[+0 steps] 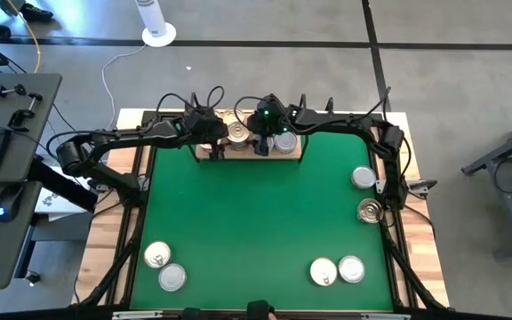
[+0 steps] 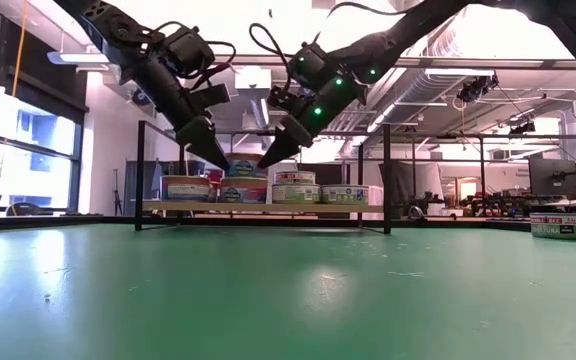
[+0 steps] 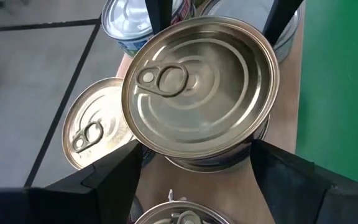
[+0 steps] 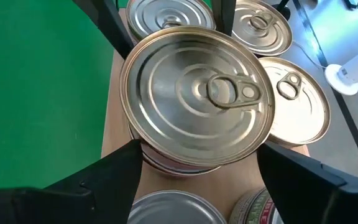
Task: Stack canned seafood by type on shelf
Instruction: Stack the blue/pink tuna can on top of the other blue/pink tuna can on the shelf
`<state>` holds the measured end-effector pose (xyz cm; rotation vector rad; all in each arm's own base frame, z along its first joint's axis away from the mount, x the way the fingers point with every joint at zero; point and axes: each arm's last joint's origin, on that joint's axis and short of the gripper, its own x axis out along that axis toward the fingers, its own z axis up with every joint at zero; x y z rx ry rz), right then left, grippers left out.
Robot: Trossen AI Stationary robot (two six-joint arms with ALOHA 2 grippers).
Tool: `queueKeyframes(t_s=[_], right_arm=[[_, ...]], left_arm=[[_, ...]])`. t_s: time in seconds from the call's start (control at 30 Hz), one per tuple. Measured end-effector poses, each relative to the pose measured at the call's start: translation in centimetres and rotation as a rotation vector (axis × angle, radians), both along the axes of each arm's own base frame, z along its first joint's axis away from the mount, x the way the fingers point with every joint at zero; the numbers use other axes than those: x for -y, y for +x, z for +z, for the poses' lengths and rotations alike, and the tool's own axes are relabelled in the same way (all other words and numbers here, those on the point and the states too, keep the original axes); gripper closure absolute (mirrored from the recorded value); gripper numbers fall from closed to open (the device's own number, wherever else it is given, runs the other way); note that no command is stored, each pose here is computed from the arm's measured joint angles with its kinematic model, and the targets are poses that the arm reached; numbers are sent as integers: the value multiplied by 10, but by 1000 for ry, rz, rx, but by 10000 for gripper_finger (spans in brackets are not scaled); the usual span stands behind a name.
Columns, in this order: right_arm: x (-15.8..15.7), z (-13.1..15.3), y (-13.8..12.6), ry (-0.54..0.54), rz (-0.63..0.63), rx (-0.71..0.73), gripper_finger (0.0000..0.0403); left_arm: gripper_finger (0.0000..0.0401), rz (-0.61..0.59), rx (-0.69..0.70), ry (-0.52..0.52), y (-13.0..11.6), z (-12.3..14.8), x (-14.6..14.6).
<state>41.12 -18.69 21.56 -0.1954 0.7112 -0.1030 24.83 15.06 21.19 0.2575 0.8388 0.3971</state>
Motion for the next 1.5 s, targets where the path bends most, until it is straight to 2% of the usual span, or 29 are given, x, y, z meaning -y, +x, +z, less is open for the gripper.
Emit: queueKeyframes(t_s=[0.2, 0.37, 0.53, 0.7, 0.97, 1.2, 1.5], right_arm=[[1, 7, 2, 8, -14, 12, 145], [4, 25, 7, 14, -15, 59, 176], [7, 42, 10, 13, 7, 127, 187], [16, 46, 8, 13, -10, 165, 187], [33, 47, 2, 31, -61, 203, 187], [48, 23, 13, 58, -106, 261, 187], [58, 7, 8, 90, -150, 192, 187]], left_arm=[[119, 13, 4, 5, 1, 4, -1], [119, 43, -11, 8, 1, 9, -4], [119, 57, 9, 4, -1, 13, -11], [119, 65, 37, 10, -4, 16, -19], [119, 78, 100, 52, -8, 22, -32], [119, 106, 144, 73, -12, 26, -44], [119, 119, 102, 51, -11, 14, -48]])
